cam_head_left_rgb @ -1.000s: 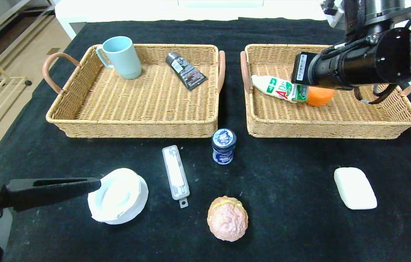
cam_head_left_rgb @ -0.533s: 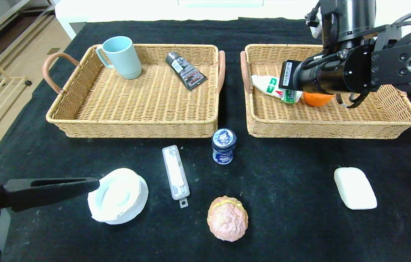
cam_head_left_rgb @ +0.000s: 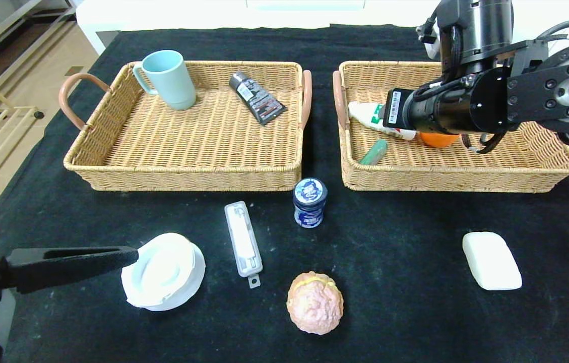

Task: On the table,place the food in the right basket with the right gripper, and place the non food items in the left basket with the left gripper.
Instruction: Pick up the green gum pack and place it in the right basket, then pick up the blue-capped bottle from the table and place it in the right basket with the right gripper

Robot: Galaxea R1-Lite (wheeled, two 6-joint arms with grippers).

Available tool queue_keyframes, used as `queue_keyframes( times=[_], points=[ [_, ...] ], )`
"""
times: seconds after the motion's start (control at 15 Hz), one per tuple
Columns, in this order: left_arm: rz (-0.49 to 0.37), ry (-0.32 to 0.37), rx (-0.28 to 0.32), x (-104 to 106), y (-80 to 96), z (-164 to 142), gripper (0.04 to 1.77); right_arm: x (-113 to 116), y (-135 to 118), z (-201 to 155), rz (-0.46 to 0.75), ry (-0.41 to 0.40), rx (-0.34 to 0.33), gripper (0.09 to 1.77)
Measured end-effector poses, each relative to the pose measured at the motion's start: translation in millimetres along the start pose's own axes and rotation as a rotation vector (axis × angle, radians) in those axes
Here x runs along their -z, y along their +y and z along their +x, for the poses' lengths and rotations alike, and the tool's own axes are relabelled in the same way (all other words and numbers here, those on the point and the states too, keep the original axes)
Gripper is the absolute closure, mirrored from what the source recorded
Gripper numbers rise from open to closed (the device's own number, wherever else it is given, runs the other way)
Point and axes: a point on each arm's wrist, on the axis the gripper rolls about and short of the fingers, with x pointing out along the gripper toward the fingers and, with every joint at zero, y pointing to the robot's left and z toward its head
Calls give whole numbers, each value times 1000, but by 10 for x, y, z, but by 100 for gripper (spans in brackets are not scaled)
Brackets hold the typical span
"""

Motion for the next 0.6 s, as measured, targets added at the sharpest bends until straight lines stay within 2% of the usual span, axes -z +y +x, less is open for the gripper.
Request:
queue_keyframes(
  times=[0.27, 0.47, 0.6],
  points=[
    [0, 1, 0, 2, 0, 0, 9, 9, -2, -15, -3, 6, 0, 51],
    [-1, 2, 0, 4, -1, -1, 9, 101, -1, -116, -44, 77, 4, 40],
    [-1, 2, 1, 4, -1, -1, 9, 126, 57, -284, -70, 109, -21, 34]
  ],
)
